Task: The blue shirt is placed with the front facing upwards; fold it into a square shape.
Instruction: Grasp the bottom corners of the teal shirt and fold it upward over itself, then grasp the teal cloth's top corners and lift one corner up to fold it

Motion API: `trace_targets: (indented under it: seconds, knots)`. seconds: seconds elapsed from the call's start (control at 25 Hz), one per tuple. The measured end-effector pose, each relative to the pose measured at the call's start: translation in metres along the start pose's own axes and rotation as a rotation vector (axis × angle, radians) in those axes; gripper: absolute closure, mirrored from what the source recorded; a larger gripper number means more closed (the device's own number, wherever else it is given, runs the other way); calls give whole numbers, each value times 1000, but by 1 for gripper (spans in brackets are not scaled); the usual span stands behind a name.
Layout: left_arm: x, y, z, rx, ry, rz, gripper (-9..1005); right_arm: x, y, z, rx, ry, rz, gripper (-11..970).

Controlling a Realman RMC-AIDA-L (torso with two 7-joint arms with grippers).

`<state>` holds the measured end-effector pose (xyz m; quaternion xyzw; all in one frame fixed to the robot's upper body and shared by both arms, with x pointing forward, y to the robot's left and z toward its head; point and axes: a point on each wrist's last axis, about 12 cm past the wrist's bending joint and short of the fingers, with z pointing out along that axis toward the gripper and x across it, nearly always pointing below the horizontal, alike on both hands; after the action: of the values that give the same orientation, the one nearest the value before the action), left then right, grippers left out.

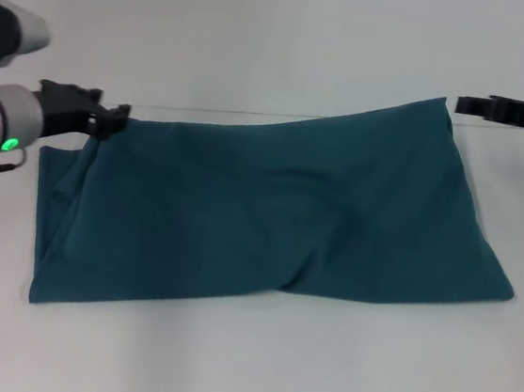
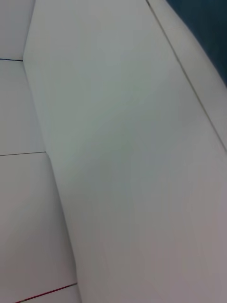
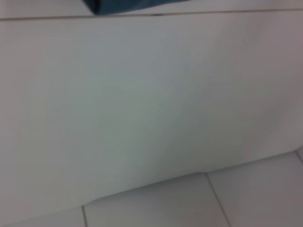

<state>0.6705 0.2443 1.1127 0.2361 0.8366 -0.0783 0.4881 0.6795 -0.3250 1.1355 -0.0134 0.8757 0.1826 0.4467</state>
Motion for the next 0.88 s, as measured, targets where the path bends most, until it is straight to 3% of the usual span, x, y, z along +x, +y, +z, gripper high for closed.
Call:
trace_targets:
  seconds: [0.08, 0.2, 0.32, 0.44, 0.56, 0.72, 0.88]
  knots:
    - [2, 8, -6, -28, -11, -6, 755, 1, -10, -6, 18, 0, 2, 423]
    - [9, 15, -18, -42, -27, -40, 643, 7, -27, -17, 52, 15, 1, 351]
    - [17, 11, -30, -8, -40, -64, 506, 14, -38, -26, 80, 33, -36, 279]
    - [23, 7, -44, 21, -53, -111, 265, 25, -38, -35, 81, 24, -95, 207]
    - [31, 5, -58, 77, -31, -222, 215, 37, -27, -54, 60, -29, -156, 126]
    - [43, 5, -74, 135, 32, -380, 180, 44, -25, -66, 69, -57, -160, 13]
    - [50, 8, -77, 96, 126, -447, 179, 48, -25, -70, 55, -55, -138, 12]
